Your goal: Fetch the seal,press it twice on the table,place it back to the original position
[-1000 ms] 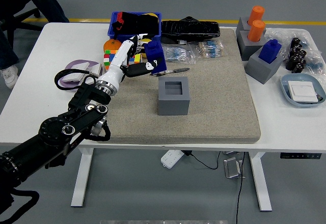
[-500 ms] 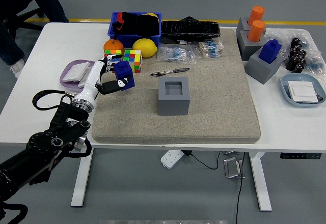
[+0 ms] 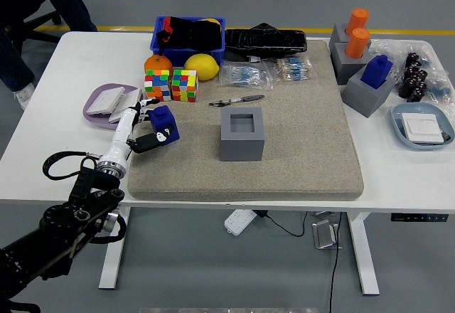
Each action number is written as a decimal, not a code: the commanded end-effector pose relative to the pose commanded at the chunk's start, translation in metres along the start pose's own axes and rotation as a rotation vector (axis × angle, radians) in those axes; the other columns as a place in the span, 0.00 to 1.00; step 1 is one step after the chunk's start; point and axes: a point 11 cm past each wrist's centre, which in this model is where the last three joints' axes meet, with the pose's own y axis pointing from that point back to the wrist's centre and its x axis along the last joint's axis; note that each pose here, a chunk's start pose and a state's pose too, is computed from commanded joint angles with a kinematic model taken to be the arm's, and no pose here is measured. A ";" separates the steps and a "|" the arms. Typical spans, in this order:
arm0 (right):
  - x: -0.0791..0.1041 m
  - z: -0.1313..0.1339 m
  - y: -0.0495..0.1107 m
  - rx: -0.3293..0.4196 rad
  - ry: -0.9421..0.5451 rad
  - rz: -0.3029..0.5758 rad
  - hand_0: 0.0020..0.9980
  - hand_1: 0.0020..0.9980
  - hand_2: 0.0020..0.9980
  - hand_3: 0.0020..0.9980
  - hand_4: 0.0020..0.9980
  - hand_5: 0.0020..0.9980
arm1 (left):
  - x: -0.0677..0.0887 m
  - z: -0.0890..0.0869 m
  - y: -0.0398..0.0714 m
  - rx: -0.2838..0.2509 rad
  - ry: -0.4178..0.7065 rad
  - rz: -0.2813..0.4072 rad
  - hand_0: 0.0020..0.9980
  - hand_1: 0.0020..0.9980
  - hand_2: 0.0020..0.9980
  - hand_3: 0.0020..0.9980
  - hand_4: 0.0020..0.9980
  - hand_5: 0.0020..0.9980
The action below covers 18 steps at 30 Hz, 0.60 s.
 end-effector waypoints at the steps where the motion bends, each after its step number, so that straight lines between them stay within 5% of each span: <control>1: 0.000 0.000 0.000 0.001 0.000 0.000 0.87 0.73 0.71 0.73 0.84 0.51 | 0.000 0.000 0.000 -0.002 0.000 0.000 0.78 0.56 0.52 0.78 0.67 0.00; 6: -0.001 -0.001 0.000 0.003 -0.004 -0.001 0.87 0.73 0.71 0.73 0.84 0.51 | -0.002 0.005 -0.001 -0.016 0.004 -0.004 0.78 0.56 0.52 0.78 0.67 0.00; 10: 0.000 -0.001 0.000 0.003 -0.004 0.000 0.87 0.73 0.71 0.73 0.84 0.51 | -0.001 0.026 -0.008 -0.068 0.020 -0.002 0.78 0.56 0.52 0.78 0.67 0.00; 18: 0.002 -0.004 0.001 0.009 -0.003 0.003 0.87 0.73 0.71 0.73 0.84 0.51 | -0.017 0.114 -0.021 -0.262 0.041 -0.102 0.78 0.56 0.52 0.78 0.67 0.00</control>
